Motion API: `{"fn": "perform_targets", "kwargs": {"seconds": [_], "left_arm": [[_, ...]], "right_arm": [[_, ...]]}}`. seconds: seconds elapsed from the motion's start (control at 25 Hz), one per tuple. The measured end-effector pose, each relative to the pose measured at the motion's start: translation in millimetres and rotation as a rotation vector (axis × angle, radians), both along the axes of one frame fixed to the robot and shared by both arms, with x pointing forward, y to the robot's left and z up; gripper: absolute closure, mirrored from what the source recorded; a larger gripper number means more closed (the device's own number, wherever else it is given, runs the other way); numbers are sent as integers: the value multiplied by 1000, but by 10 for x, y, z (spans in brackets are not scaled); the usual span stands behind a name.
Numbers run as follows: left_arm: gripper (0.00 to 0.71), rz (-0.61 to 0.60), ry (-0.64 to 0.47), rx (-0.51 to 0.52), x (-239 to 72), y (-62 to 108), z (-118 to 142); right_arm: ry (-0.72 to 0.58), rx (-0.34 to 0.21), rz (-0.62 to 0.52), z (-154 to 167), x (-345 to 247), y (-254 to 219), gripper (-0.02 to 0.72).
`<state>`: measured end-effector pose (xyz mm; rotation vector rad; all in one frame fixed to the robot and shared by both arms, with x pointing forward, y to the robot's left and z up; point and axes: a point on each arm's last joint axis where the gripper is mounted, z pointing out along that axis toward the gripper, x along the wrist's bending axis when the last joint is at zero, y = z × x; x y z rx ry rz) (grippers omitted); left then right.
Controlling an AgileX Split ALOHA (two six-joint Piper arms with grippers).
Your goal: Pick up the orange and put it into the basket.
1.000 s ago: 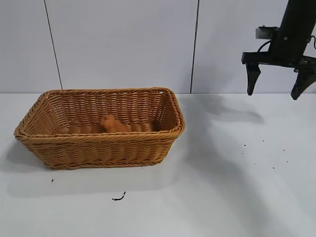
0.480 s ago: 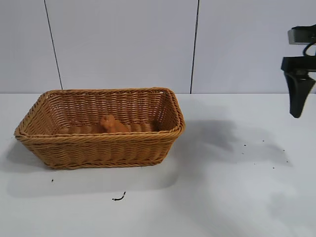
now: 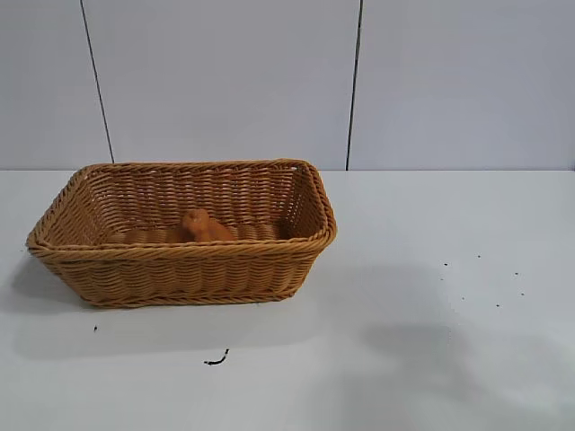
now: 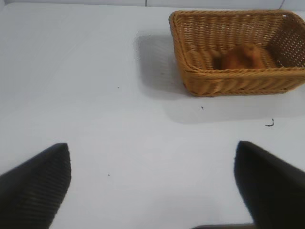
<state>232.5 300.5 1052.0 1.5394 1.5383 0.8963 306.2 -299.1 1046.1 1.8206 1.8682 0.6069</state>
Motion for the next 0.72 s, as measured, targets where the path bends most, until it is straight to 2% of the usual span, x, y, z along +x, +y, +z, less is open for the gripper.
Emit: {"fn": "perform_targets", "kwargs": {"seconds": [0.12, 0.32, 0.44, 0.72], "left_arm": [[44, 0, 0, 0, 0, 0, 0], [44, 0, 0, 0, 0, 0, 0], [44, 0, 0, 0, 0, 0, 0], [44, 0, 0, 0, 0, 0, 0]], "right_arm": [[-204, 18, 1, 27, -301, 15, 31], [-428, 30, 2, 66, -623, 26, 31], [-479, 37, -2, 67, -701, 26, 31], [-483, 41, -3, 69, -702, 29, 31]]}}
